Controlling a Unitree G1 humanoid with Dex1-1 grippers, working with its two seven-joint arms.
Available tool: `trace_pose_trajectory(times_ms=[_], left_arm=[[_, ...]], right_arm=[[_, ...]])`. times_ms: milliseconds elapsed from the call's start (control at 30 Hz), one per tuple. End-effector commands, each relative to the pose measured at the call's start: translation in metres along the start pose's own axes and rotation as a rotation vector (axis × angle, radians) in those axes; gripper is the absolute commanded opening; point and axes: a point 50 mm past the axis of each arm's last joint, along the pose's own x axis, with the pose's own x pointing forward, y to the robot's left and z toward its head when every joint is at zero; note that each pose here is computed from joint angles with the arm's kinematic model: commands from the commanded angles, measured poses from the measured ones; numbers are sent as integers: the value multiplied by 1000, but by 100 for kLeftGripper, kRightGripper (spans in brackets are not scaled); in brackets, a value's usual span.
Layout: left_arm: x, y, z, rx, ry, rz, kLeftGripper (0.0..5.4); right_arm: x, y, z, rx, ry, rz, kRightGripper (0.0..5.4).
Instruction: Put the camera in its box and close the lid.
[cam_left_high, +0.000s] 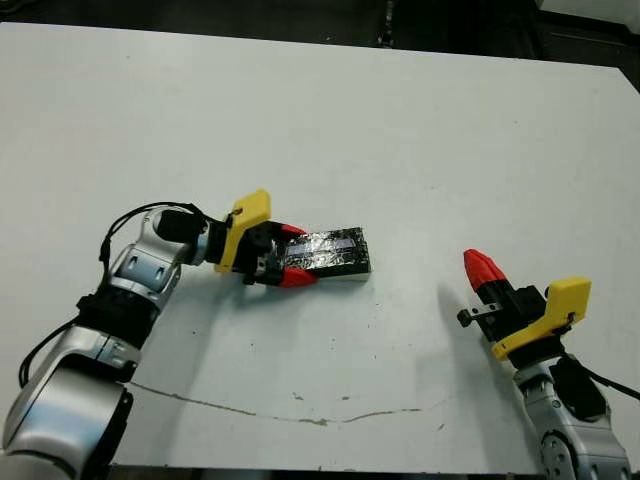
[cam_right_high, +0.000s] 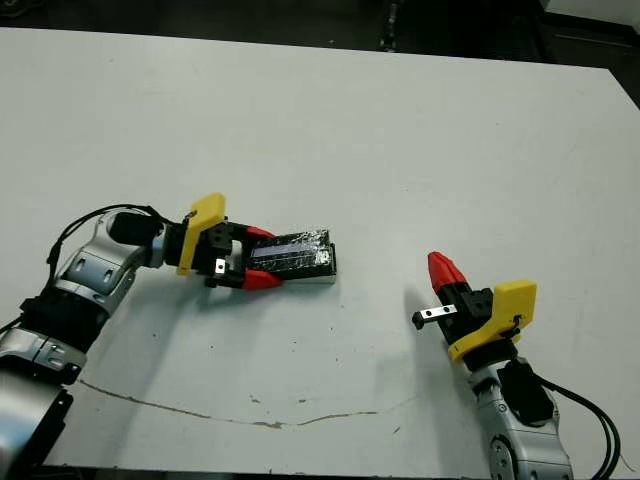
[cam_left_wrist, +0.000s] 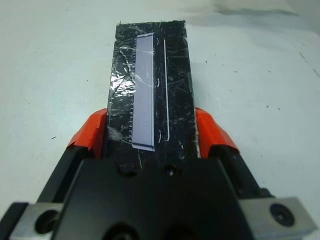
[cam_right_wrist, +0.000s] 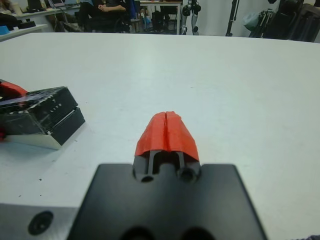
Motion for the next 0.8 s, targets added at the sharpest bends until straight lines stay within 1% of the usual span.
trace_pose_trajectory(times_ms=[33,333,433,600,700,767,800], left_arm=[[31,-14,-21,-82,74,-49,318],[50,-11,-24,-118,87,-93,317],[54,-10,-24,-118,115,-109,317],[61,-8,-21,-83,151,-140,317],[63,-7,-19,-85,184,-155,317],[63,-6,-19,-59,207,-160,317],[62,-6,-18,-37,205,-171,335]], right_arm=[[-3,-4,-3,0,21,-9,0],[-4,-4,-4,2,24,-4,0],[-4,-4,-4,-3,24,-4,0],[-4,-4,-5,-3,27,-9,0],[-5,-3,-5,8,32,-9,0],[-5,-3,-5,2,28,-4,0],[-5,-4,-5,3,30,-7,0]])
